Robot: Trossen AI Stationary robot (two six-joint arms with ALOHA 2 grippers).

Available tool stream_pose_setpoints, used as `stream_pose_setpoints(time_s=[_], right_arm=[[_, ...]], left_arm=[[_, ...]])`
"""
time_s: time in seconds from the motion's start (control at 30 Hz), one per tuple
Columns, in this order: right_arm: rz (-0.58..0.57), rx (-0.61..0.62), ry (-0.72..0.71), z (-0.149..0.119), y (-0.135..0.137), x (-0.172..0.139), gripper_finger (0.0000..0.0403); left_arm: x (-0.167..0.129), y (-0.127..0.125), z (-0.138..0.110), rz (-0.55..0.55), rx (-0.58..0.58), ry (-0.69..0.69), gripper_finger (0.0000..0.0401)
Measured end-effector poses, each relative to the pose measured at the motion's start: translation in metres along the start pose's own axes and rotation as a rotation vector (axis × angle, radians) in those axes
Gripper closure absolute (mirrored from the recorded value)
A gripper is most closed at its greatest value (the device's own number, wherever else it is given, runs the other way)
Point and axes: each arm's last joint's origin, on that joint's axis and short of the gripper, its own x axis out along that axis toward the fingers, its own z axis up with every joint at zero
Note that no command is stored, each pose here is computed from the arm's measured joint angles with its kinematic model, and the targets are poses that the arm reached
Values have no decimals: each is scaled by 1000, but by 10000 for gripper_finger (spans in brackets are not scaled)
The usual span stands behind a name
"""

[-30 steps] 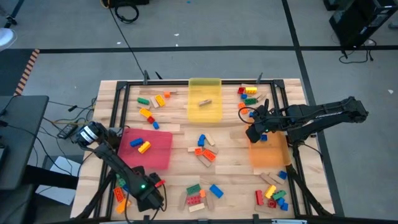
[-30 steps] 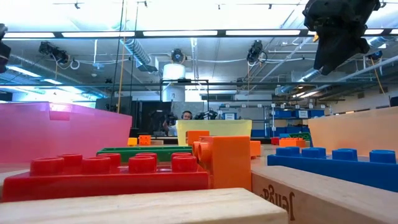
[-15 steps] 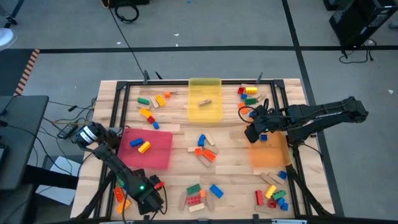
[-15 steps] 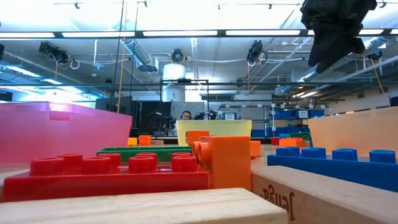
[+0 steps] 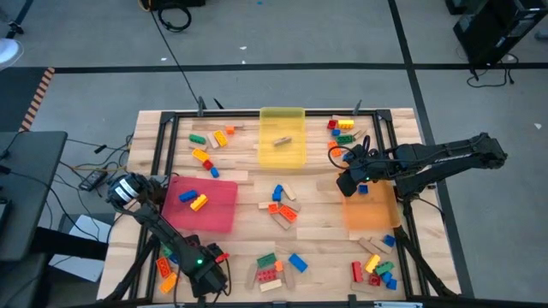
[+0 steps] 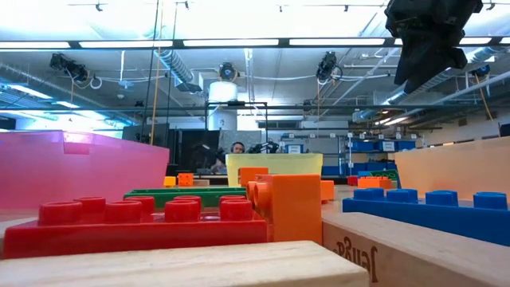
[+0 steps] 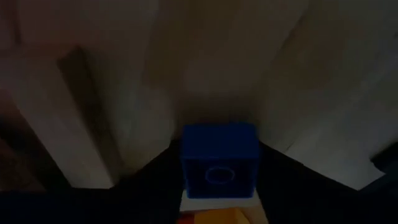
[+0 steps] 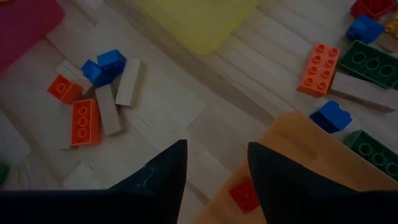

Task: Sort blocks by size
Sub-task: Put the 1 stud blue game piece into the orange bin

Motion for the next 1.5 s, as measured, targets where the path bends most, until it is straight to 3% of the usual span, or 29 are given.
stream_pose_setpoints(time_s=[0.1,0.37,0.57,0.8,1.07,1.2,1.4,1.5], right_arm=[[1,0,0,0,0,0,219],[4,-18,0,0,0,0,219],[13,-36,-6,1,1,0,219],[35,-38,-19,2,3,0,219],[84,-16,-57,6,8,0,219],[77,-20,-49,5,7,0,219],[44,-31,-20,2,4,0,219],[31,-31,-37,3,4,0,219]], left_arm=[[-2,-1,0,1,-1,2,264],[-24,-18,5,-21,19,-148,264],[-58,-25,13,12,-27,-311,249],[-102,-20,39,31,-40,-461,246],[-154,16,94,148,-7,-661,244],[-183,44,130,151,-58,-765,244],[-225,84,182,19,-106,-986,243],[-243,104,205,-117,-71,-1092,243]])
